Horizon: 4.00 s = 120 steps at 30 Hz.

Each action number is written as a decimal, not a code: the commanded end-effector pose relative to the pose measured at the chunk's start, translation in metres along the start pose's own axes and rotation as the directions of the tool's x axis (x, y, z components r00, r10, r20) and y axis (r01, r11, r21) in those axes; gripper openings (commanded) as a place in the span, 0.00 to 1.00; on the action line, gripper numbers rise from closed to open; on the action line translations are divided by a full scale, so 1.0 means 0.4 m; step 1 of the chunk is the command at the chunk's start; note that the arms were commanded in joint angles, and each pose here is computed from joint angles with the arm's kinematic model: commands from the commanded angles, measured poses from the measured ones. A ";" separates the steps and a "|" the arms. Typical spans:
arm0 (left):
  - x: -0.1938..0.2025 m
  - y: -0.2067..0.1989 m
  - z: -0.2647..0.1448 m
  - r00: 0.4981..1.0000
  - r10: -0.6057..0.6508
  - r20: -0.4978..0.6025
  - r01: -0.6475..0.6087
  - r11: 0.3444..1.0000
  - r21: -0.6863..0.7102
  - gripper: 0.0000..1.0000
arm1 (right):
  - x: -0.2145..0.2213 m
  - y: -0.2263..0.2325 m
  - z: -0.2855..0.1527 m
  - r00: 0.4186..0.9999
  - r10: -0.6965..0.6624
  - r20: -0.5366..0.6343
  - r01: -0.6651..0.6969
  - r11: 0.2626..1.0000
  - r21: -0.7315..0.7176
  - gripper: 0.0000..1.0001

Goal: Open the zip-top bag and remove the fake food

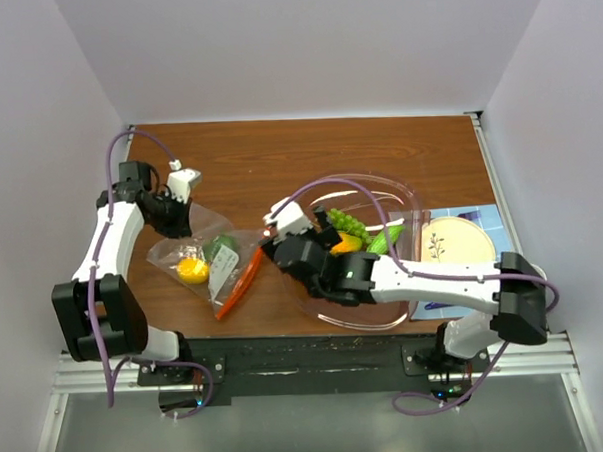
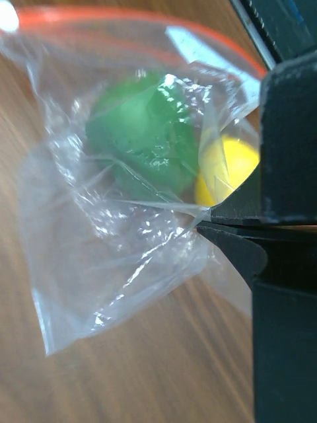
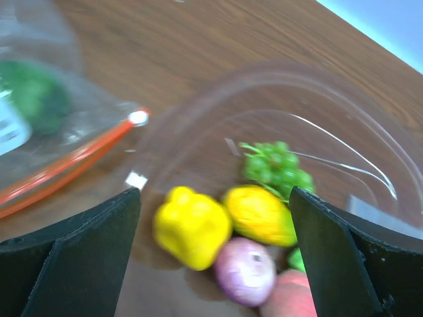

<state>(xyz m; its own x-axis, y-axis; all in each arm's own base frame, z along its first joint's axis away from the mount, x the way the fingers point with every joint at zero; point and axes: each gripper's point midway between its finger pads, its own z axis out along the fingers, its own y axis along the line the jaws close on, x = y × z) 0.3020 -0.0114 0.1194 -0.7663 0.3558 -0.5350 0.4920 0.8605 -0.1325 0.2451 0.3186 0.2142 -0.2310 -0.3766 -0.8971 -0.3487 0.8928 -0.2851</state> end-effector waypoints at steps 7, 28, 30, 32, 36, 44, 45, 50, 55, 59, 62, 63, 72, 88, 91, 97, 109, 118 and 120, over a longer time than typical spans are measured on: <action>0.069 0.121 0.127 0.994 -0.035 -0.102 0.020 0.990 -0.140 0.00 | 0.056 0.266 0.027 0.998 -0.060 0.019 0.063 0.969 -0.238 0.89; 0.100 0.098 0.146 0.993 0.004 -0.121 -0.019 0.993 -0.117 0.00 | 0.023 0.479 0.168 0.992 -0.115 0.047 0.124 0.925 -0.359 0.90; 0.108 0.099 0.148 0.992 0.012 -0.129 -0.028 0.992 -0.121 0.00 | 0.040 0.449 0.162 0.992 -0.124 0.035 0.128 0.935 -0.332 0.88; 0.113 0.104 0.147 0.991 0.018 -0.134 -0.035 0.991 -0.128 0.00 | 0.099 0.411 0.154 0.987 -0.160 -0.009 0.150 0.941 -0.303 0.86; 0.118 0.104 0.148 0.990 0.028 -0.135 -0.045 0.992 -0.122 0.00 | 0.171 0.313 0.115 0.983 -0.176 -0.047 0.159 0.955 -0.251 0.82; 0.121 0.109 0.161 0.990 0.021 -0.138 -0.037 0.993 -0.114 0.00 | 0.149 0.176 0.028 0.988 -0.153 -0.021 0.145 0.964 -0.224 0.87; 0.121 0.109 0.161 0.990 0.017 -0.140 -0.034 0.993 -0.115 0.00 | 0.131 0.175 0.021 0.989 -0.150 -0.013 0.143 0.963 -0.230 0.90; 0.113 0.113 0.158 0.991 0.020 -0.133 -0.036 0.992 -0.118 0.00 | -0.040 0.207 -0.016 0.993 -0.087 0.076 0.105 0.949 -0.296 0.99; 0.108 0.117 0.152 0.991 0.019 -0.136 -0.036 0.991 -0.126 0.00 | -0.147 0.296 -0.013 0.992 -0.048 0.115 0.088 0.923 -0.374 0.96; 0.091 0.119 0.131 0.991 0.018 -0.131 -0.035 0.991 -0.130 0.52 | -0.131 0.375 0.023 0.992 -0.051 0.118 0.096 0.904 -0.416 0.89; 0.064 0.119 0.096 0.994 0.020 -0.103 -0.034 0.991 -0.127 0.65 | -0.092 0.429 0.050 0.992 -0.066 0.106 0.107 0.889 -0.445 0.82; 0.048 0.117 0.077 0.995 0.021 -0.094 -0.033 0.992 -0.121 0.66 | -0.075 0.436 0.061 0.993 -0.073 0.097 0.109 0.891 -0.441 0.79; -0.043 0.127 -0.092 0.998 0.058 0.002 -0.057 0.987 -0.147 0.84 | 0.017 0.432 0.099 0.997 -0.056 0.049 0.072 0.895 -0.441 0.71; -0.029 -0.041 0.077 1.000 0.011 -0.013 -0.009 0.996 0.090 0.72 | 0.088 0.460 0.186 0.996 -0.089 -0.011 0.074 0.888 -0.454 0.66; -0.013 -0.012 0.110 0.999 0.000 -0.041 0.002 0.999 0.054 0.70 | 0.092 0.470 0.191 0.995 -0.098 -0.011 0.082 0.882 -0.464 0.66; 0.006 0.019 0.134 0.998 0.001 -0.058 -0.001 1.000 0.000 0.69 | 0.082 0.498 0.195 0.994 -0.108 -0.001 0.093 0.863 -0.497 0.67; 0.045 0.001 0.164 0.996 0.023 -0.091 -0.022 1.000 0.014 0.67 | 0.084 0.559 0.241 0.985 -0.172 0.012 0.153 0.844 -0.514 0.91; 0.087 -0.022 0.171 0.986 0.099 -0.137 -0.093 0.994 0.053 0.66 | 0.075 0.492 0.324 0.974 -0.224 0.012 0.208 0.880 -0.427 0.99; 0.097 -0.029 0.172 0.984 0.107 -0.143 -0.098 0.993 0.069 0.65 | 0.064 0.480 0.339 0.974 -0.227 0.019 0.214 0.883 -0.417 0.99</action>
<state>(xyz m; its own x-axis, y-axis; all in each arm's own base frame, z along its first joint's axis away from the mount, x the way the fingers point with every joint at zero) 0.3174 -0.0215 0.0550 -0.7684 0.4437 -0.4613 0.5368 0.8392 -0.0871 0.2652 0.5093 0.0694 -0.1646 -0.5925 -0.7886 -0.7635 0.5827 -0.2784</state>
